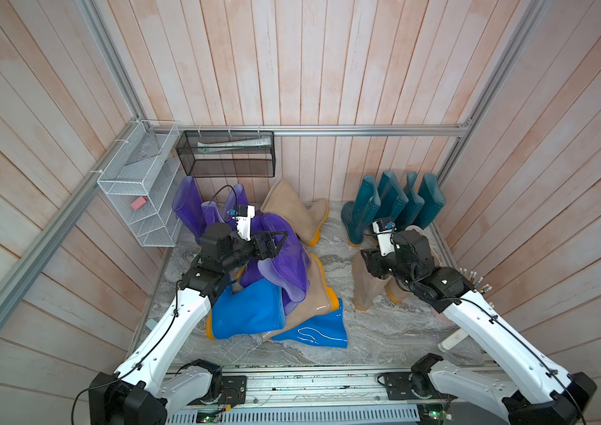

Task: Match and arrange rain boots in pairs
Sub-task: Pair a pair of rain boots at the center of the board.

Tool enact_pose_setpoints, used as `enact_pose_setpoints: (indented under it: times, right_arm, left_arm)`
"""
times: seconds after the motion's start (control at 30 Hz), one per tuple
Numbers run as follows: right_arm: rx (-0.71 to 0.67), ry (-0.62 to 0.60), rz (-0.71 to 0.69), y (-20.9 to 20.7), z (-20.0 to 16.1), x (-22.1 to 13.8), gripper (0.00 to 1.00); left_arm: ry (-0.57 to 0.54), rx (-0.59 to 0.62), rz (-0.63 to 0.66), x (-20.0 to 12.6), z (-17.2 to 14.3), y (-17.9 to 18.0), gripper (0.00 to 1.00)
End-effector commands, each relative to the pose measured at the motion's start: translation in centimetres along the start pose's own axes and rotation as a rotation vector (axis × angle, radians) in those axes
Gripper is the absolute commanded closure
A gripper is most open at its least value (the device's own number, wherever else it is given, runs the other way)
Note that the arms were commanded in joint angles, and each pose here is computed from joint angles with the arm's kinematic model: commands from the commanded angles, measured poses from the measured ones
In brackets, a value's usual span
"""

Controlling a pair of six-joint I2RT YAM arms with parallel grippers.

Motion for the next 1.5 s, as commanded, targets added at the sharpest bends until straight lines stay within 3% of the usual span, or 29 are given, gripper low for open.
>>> enact_pose_setpoints:
  times: [0.0, 0.27, 0.43, 0.7, 0.9, 0.97, 1.1, 1.13, 1.47]
  right_arm:
    - [0.052, -0.140, 0.017, -0.5, 3.1, -3.0, 0.31]
    - [0.078, -0.207, -0.023, -1.1, 4.2, -3.9, 0.28]
    - [0.129, -0.080, -0.256, -3.3, 3.2, -4.6, 0.27]
    - [0.266, 0.055, -0.068, -1.2, -1.3, -3.3, 0.21]
    - [0.314, 0.105, -0.037, -0.6, -2.5, -1.5, 0.19]
    - [0.313, 0.102, -0.032, -0.6, -2.1, -1.1, 0.34]
    - [0.270, 0.121, -0.093, -1.4, -1.4, -1.0, 0.94]
    - [0.260, 0.130, -0.117, -1.8, -1.3, -1.0, 1.00]
    - [0.148, 0.163, -0.225, -5.8, -1.4, -1.7, 1.00]
  left_arm:
    - [0.005, 0.017, -0.055, -0.1, 0.2, -1.2, 0.00]
    - [0.035, 0.025, -0.073, 0.5, -0.3, -1.7, 0.00]
    - [0.075, 0.060, -0.079, 1.0, -0.9, -2.6, 0.00]
    - [0.089, 0.064, -0.082, 1.5, -1.3, -2.6, 0.00]
    - [0.089, 0.073, -0.083, 1.4, -1.4, -2.5, 0.00]
    - [0.088, 0.080, -0.078, 1.4, -1.4, -2.5, 0.00]
    - [0.084, 0.098, -0.066, 1.1, -1.4, -2.6, 0.00]
    - [0.082, 0.103, -0.065, 1.0, -1.4, -2.6, 0.00]
    - [0.079, 0.109, -0.068, 1.2, -1.3, -2.5, 0.00]
Point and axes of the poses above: each gripper's point midway between its finger pads, its own x axis out along the fingers, its own y axis along the line the jaws close on, z = x × y, the point moved 9 cm from there along -x, back along the fingers, and after that the axes turned 15 degrees about -x, right-handed, at the moved point
